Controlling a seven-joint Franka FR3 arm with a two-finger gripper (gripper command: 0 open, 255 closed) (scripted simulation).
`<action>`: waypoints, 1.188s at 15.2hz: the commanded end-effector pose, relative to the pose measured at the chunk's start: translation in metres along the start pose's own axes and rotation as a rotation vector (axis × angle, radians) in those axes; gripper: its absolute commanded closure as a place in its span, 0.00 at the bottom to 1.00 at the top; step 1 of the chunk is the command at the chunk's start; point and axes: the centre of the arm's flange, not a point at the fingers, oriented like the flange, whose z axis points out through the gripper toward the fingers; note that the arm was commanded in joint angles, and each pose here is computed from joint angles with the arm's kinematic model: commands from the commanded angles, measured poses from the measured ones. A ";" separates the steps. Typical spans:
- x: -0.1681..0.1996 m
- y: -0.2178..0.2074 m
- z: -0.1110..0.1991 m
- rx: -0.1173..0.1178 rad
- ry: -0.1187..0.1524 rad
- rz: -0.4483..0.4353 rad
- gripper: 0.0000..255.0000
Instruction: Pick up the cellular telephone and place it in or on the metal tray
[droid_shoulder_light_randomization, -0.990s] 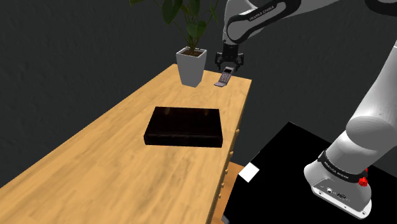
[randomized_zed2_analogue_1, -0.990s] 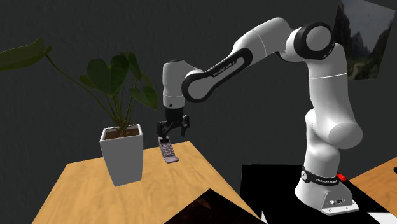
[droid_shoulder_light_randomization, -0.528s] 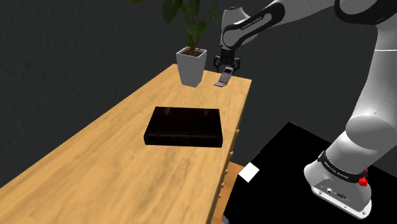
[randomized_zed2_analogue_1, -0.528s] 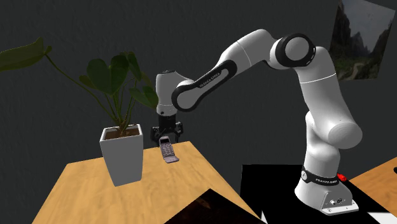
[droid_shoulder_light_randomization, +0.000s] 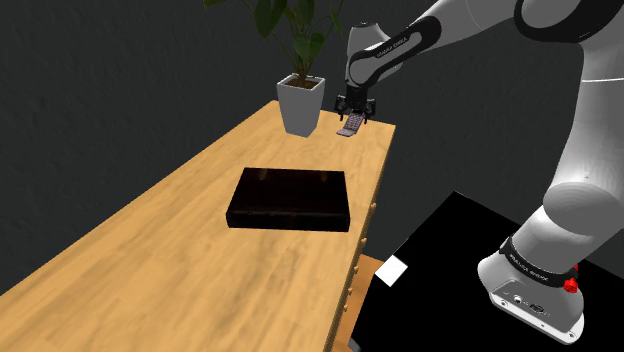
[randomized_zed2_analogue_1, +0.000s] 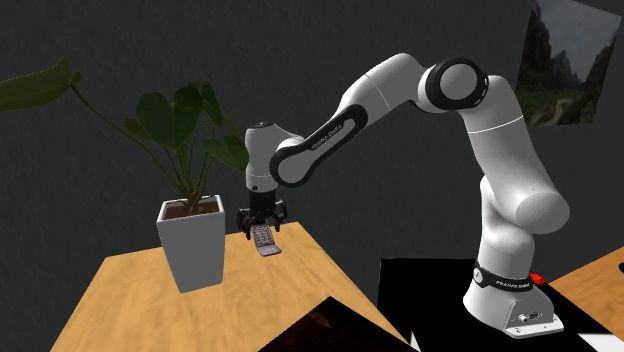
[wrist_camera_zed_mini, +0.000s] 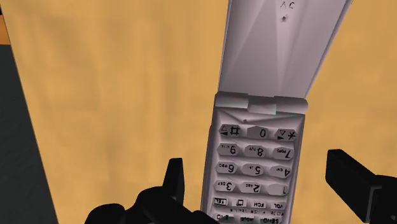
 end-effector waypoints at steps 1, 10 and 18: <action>0.000 0.000 0.000 0.000 0.000 0.000 0.00; 0.000 0.000 0.000 0.000 0.000 0.000 1.00; 0.003 0.000 -0.020 0.000 0.000 0.000 1.00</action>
